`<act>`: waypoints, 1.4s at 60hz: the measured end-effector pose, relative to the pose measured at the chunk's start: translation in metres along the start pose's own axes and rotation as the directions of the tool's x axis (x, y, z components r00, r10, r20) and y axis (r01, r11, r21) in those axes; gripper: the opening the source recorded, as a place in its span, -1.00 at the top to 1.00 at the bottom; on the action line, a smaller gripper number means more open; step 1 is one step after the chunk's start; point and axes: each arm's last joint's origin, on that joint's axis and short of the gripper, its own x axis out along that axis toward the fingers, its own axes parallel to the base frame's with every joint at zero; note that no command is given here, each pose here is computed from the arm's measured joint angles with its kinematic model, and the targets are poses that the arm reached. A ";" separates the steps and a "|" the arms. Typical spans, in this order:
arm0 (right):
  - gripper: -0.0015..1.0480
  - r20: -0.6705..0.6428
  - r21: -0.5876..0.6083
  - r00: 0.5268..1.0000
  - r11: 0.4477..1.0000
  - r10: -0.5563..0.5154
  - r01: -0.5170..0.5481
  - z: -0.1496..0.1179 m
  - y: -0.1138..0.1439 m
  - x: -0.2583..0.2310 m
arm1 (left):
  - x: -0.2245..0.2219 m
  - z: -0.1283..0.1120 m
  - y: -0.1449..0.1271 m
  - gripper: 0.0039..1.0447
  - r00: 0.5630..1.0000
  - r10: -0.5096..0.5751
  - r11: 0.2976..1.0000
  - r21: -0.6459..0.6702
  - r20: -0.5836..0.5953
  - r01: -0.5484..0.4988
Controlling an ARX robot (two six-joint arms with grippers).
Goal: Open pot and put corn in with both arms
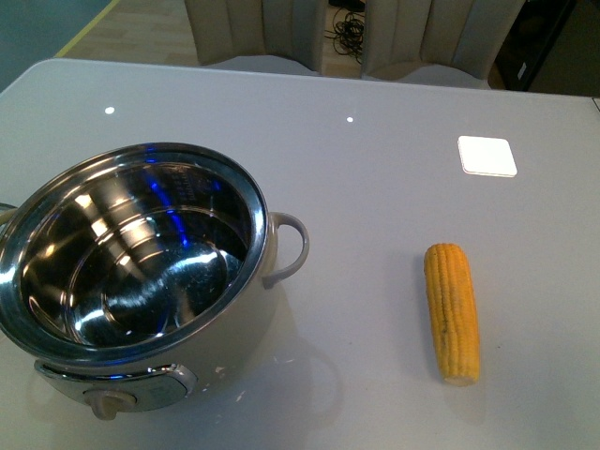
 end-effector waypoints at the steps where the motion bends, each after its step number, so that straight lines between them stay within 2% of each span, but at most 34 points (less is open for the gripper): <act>1: -0.83 0.000 0.000 1.000 1.000 0.000 0.000 0.000 0.000 0.000 | -0.004 0.001 -0.002 -0.87 1.000 0.000 1.000 -0.004 0.001 0.000; 12: -0.83 0.000 0.000 1.000 1.000 0.000 0.000 0.000 0.000 0.000 | -0.040 0.010 -0.022 -0.87 0.999 -0.034 0.999 -0.033 0.022 0.034; 35: -0.83 0.000 0.000 1.000 1.000 0.000 0.000 0.000 0.000 0.000 | -0.078 0.018 -0.033 -0.87 0.998 -0.049 0.997 -0.059 0.048 0.052; 45: -0.83 0.000 0.000 1.000 1.000 0.000 0.000 0.000 0.000 0.000 | -0.093 0.011 -0.035 -0.87 0.998 -0.047 0.996 -0.075 0.033 0.050; 60: -0.83 0.000 0.000 1.000 1.000 0.000 0.000 0.000 0.000 0.000 | -0.101 -0.001 -0.038 -0.87 0.999 -0.051 0.994 -0.099 0.001 0.051; 82: -0.83 0.000 0.000 1.000 1.000 0.000 0.000 0.000 0.000 0.000 | -0.101 -0.002 -0.038 -0.87 0.999 -0.052 0.993 -0.103 -0.003 0.051; 84: -0.83 0.000 0.000 1.000 1.000 0.000 0.000 0.000 0.000 0.000 | -0.102 -0.001 -0.040 -0.81 0.997 -0.077 0.993 -0.089 0.002 0.076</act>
